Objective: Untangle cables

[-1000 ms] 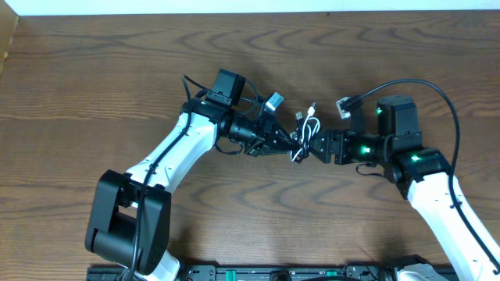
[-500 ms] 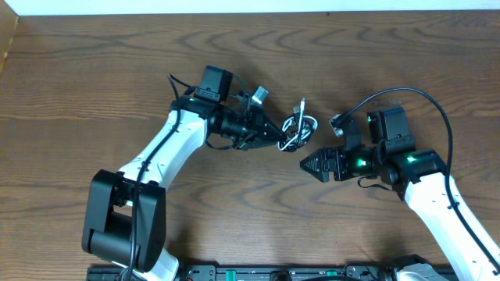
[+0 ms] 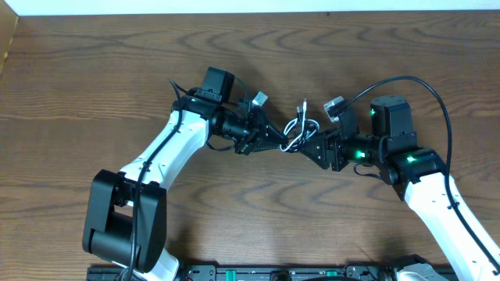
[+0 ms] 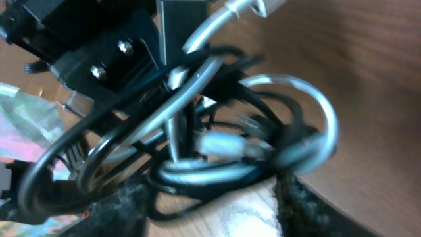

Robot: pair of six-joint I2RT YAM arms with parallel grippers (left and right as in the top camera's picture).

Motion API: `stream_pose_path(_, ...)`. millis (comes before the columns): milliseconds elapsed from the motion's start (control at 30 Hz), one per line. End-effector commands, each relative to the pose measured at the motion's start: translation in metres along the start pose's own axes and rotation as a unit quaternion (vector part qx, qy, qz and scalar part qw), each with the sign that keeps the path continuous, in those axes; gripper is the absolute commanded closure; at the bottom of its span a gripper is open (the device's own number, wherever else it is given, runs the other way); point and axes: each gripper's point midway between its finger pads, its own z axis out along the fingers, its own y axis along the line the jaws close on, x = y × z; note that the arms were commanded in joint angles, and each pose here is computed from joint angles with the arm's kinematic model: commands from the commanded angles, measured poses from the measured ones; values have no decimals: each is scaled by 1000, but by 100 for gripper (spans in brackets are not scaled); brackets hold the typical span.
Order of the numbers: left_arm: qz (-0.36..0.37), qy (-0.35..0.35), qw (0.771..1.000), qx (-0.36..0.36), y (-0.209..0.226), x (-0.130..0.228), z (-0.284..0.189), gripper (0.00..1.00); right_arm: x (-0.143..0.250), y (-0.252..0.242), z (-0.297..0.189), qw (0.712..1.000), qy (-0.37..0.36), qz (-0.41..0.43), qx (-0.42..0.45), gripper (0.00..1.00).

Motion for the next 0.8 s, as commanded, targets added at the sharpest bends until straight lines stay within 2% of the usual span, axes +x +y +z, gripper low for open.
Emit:
stream_pose_path(0, -27, 37, 998, 41, -15, 12, 0, 93, -3, 11, 0, 1000, 0, -12, -22, 50)
stream_pose_path(200, -33, 38, 998, 43, -16, 13, 0, 93, 0, 27, 1, 998, 8, -17, -61, 50)
stream_pose_path(367, -39, 44, 997, 49, -18, 14, -1, 93, -2, 28, 1, 998, 5, -21, -63, 64)
stream_pose_path(433, -39, 45, 997, 50, -19, 15, -1, 93, -5, 29, 1, 998, -1, -26, -64, 80)
stream_pose_path(467, -39, 45, 997, 50, -19, 15, -1, 92, -6, 29, 1, 998, -3, -27, -64, 96)
stream_pose_path(500, -38, 44, 997, 49, -19, 15, -1, 93, -7, 29, 1, 998, -4, -22, -64, 99)
stream_pose_path(633, -28, 36, 998, 46, -18, 10, -1, 93, 0, 29, 2, 998, 10, 12, -63, 97)
stream_pose_path(767, -3, 10, 999, 34, -17, -1, 0, 93, 20, 32, 4, 996, 49, 42, -64, 85)
